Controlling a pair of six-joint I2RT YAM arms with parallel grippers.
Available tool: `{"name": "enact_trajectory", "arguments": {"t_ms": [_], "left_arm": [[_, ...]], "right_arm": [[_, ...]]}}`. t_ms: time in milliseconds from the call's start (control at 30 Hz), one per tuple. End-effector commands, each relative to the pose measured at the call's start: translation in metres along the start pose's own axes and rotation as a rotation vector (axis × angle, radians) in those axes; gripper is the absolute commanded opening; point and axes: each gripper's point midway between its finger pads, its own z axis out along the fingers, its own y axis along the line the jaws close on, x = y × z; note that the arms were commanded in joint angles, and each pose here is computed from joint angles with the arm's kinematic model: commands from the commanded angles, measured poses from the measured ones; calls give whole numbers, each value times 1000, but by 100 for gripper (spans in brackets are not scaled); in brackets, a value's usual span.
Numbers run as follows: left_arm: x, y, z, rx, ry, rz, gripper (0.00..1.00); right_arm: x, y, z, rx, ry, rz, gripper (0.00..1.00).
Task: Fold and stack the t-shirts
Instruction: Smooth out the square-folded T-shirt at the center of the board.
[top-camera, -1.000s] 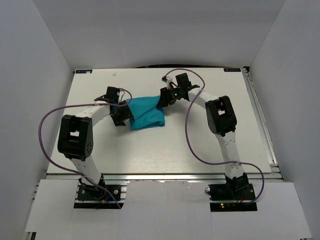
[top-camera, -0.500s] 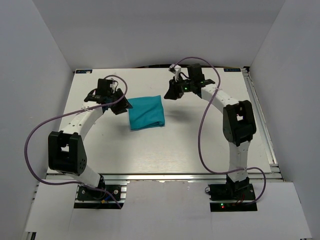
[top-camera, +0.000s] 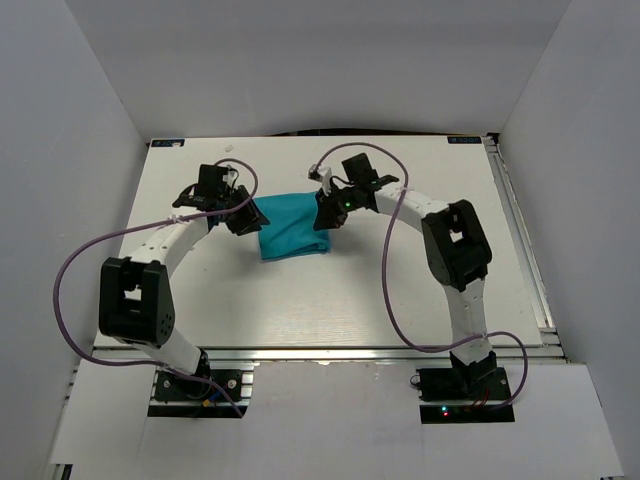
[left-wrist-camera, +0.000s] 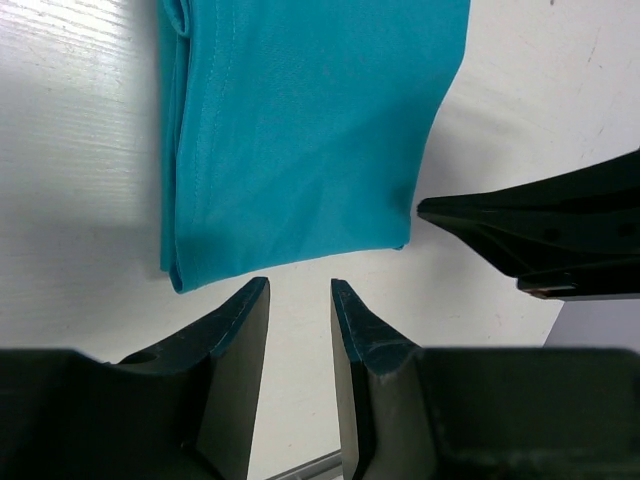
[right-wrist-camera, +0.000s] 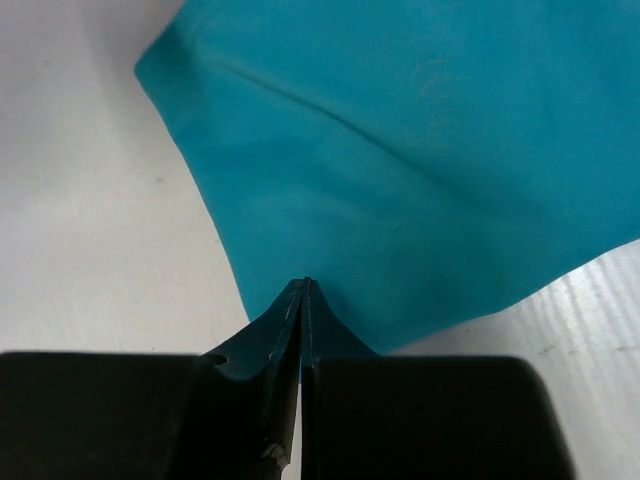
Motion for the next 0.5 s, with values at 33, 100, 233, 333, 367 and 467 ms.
{"name": "enact_trajectory", "arguments": {"t_ms": [33,100,233,333,367,467], "left_arm": [[-13,-12,3,39,-19,7,42],[-14,-11,9,38,-10,6,42],[-23,-16,15,45,-14,11,42],[-25,-16,20,44,-10,10,42],[-27,-18,20,47,-14,12,42],[-30,-19,23,48,-12,15,42]], "right_arm": [[17,-2,11,1,50,29,5],[27,3,14,-3,70,32,5],[39,7,16,-10,98,44,4],[44,12,16,-13,108,44,4],[43,12,16,-11,100,37,4],[37,17,11,0,81,11,3]]}}
